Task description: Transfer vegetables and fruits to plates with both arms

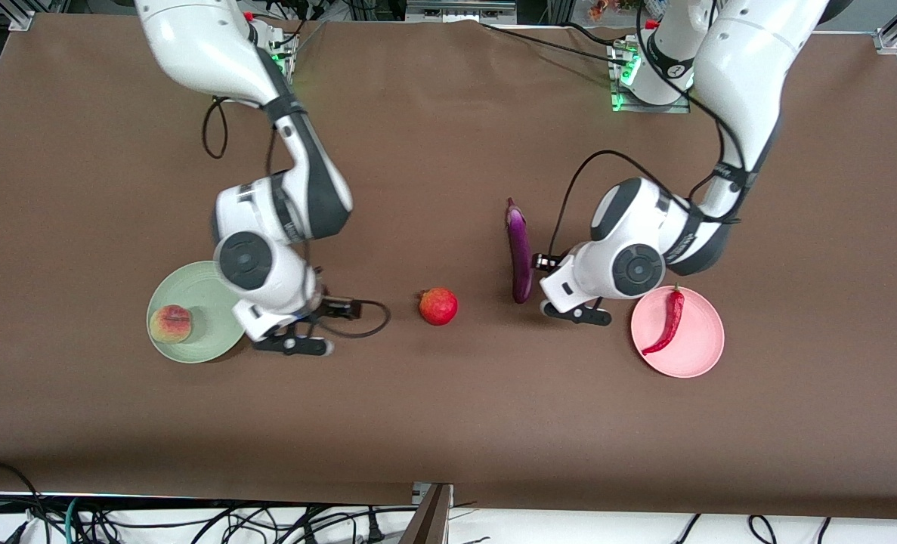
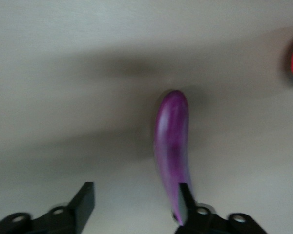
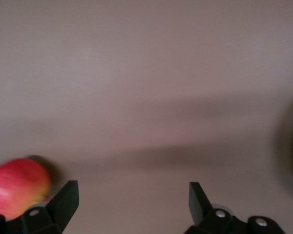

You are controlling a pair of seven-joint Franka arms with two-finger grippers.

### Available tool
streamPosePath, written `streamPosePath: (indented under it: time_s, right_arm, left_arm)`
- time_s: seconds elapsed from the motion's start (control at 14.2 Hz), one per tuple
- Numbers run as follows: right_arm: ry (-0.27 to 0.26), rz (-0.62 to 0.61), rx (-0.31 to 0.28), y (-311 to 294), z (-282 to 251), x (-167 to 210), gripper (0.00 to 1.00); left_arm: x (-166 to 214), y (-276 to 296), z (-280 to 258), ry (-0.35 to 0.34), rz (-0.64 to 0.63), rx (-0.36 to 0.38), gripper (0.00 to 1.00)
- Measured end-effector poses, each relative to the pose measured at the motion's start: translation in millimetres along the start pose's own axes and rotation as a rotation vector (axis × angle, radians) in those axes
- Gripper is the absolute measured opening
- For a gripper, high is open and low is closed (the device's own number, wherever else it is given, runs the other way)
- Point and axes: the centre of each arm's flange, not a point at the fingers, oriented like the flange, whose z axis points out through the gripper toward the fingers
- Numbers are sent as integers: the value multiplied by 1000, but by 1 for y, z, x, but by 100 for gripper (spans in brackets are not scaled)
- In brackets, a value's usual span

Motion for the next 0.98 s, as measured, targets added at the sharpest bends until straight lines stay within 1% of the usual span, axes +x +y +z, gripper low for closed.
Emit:
streamPosePath:
  time_s: [0.07,0.14,0.28,0.35,0.42,0.49,0.56,0.63,0.7,0.77,0.84,0.98]
  right_arm:
    - [25,20,14,-18,5,-8,100]
    - [43,39,29,-34,12,-16,100]
    - [57,72,68,-58,29,-30,100]
    - [62,88,88,-68,36,-36,100]
    - [66,101,106,-77,44,-41,100]
    - [71,109,122,-83,50,-45,100]
    - [75,118,132,-87,57,-47,100]
    - [78,125,139,-89,60,-48,100]
    - [79,126,142,-91,62,-49,100]
    - [78,125,148,-93,63,-50,100]
    - [82,127,160,-95,62,-52,100]
    - [90,137,187,-101,63,-54,100]
  left_arm:
    - [-1,6,17,19,-17,-7,94]
    - [-4,16,32,39,-35,-12,99]
    - [-16,37,56,52,-47,-10,100]
    - [-21,44,62,50,-41,-5,93]
    - [-24,50,66,47,-33,-2,93]
    - [-26,53,67,47,-28,1,88]
    - [-26,54,68,49,-21,8,78]
    - [-26,53,68,52,-16,15,65]
    - [-25,52,68,53,-15,20,56]
    - [-25,50,68,53,-18,22,44]
    - [-24,48,67,55,-19,23,38]
    - [-21,44,57,68,-27,22,38]
